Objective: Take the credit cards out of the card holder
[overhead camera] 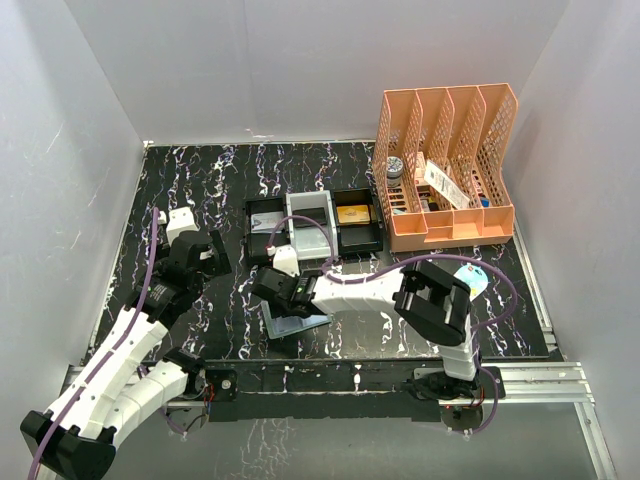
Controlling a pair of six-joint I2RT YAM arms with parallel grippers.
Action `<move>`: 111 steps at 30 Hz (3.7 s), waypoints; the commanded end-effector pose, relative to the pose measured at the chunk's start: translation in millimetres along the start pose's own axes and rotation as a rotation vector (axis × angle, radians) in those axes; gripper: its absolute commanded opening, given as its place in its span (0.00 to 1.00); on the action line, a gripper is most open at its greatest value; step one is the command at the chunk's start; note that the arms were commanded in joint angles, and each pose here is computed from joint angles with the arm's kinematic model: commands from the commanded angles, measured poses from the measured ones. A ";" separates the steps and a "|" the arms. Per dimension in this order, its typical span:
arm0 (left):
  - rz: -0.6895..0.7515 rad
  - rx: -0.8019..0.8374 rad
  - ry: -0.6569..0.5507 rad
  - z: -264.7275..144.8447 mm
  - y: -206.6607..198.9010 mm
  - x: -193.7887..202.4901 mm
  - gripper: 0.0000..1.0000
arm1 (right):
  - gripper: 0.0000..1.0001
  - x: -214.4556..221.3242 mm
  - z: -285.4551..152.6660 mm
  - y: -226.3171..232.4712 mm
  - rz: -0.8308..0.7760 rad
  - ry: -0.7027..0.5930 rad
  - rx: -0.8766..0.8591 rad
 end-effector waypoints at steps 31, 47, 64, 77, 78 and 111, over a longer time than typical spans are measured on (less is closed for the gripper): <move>-0.420 1.090 0.346 -30.0 -125.6 91.4 0.77 | 0.28 1.9 5.8 -38.6 0.347 0.171 -0.305; -0.400 0.973 0.427 -10.3 -134.4 120.4 0.47 | 0.29 4.3 7.6 -35.6 0.345 0.192 -0.319; -0.380 0.957 0.373 1.3 -159.9 123.4 0.36 | 0.39 -12.4 -14.2 -17.8 0.317 0.181 -0.420; -0.310 1.057 0.338 -3.1 -189.4 108.5 0.53 | 0.63 -47.3 -55.4 -63.5 0.380 -0.047 -0.258; -0.296 1.066 0.337 -3.8 -193.4 107.3 0.54 | 0.64 -48.7 -58.1 -68.8 0.392 -0.061 -0.250; -0.095 1.225 0.195 -37.0 -245.9 76.3 0.56 | 0.67 -61.1 -87.5 -99.2 0.502 -0.144 -0.284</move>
Point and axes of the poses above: each gripper's point midway between its finger pads, its own z axis out along the fingers, its own y axis along the line the jaws close on, x = y × z, the point moved 6 cm from there along -z, back along the fingers, and after that the axes turned 14 degrees about z, right-handed, at the moved point
